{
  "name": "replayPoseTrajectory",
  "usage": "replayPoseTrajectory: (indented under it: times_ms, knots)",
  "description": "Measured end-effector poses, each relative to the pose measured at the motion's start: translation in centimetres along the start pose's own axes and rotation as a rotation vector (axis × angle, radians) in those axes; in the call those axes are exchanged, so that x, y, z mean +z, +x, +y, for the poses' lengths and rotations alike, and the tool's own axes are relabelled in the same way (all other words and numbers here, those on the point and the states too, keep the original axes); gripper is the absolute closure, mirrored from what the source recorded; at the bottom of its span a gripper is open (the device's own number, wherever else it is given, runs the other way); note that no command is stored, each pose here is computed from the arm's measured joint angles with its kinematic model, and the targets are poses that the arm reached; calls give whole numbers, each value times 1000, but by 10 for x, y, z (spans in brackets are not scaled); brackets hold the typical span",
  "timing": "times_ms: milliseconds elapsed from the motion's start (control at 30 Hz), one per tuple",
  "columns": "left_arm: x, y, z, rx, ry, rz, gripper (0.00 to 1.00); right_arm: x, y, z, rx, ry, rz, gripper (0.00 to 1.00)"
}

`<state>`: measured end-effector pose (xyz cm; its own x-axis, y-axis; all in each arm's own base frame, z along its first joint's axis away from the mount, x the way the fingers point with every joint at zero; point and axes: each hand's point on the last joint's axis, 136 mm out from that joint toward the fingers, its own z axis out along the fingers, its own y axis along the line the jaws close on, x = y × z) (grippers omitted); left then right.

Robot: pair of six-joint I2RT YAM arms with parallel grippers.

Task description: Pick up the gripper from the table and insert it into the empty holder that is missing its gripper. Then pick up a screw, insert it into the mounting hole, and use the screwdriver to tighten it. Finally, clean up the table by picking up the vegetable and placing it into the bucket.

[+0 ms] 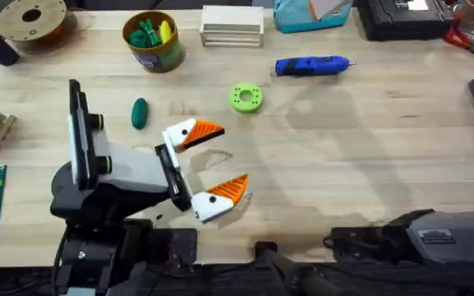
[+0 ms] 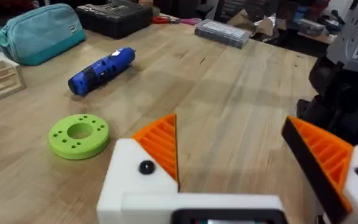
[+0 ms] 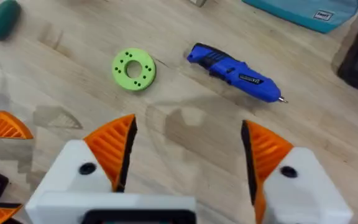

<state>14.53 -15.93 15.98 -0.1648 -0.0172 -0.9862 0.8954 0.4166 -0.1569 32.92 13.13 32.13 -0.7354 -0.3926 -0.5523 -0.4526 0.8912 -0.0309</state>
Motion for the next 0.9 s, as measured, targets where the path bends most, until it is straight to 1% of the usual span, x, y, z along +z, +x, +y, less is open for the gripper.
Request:
replayPoseTrajectory:
  times_ms: [100,167,233,300,333,467,600,633,700,767,833,900]
  knots:
    - [0,0,1,2,-5,-1,15,0,0,0,0,0,0,98]
    - [0,-1,5,-1,-31,-5,15,0,0,0,0,0,0,96]
    - [-1,-3,13,-49,-76,-14,15,0,0,0,0,0,0,96]
    - [-2,-5,23,-134,-134,-30,15,0,0,0,0,0,0,96]
    - [-4,-8,35,-274,-202,-59,15,0,0,0,0,0,0,96]
    - [-7,-10,48,-451,-267,-104,15,0,0,0,0,0,0,96]
    - [-9,-13,52,-598,-294,-138,15,0,0,0,0,1,-1,96]
    - [-10,-15,53,-623,-296,-147,15,0,0,0,0,1,-1,96]
    - [-11,-23,52,-654,-296,-173,15,0,0,0,0,0,-1,94]
    - [-13,-40,49,-654,-285,-205,15,0,0,0,0,1,-1,94]
    - [-17,-58,44,-636,-280,-237,13,0,-1,0,0,1,-2,94]
    - [-21,-79,38,-598,-280,-271,14,0,-2,0,-1,1,-8,94]
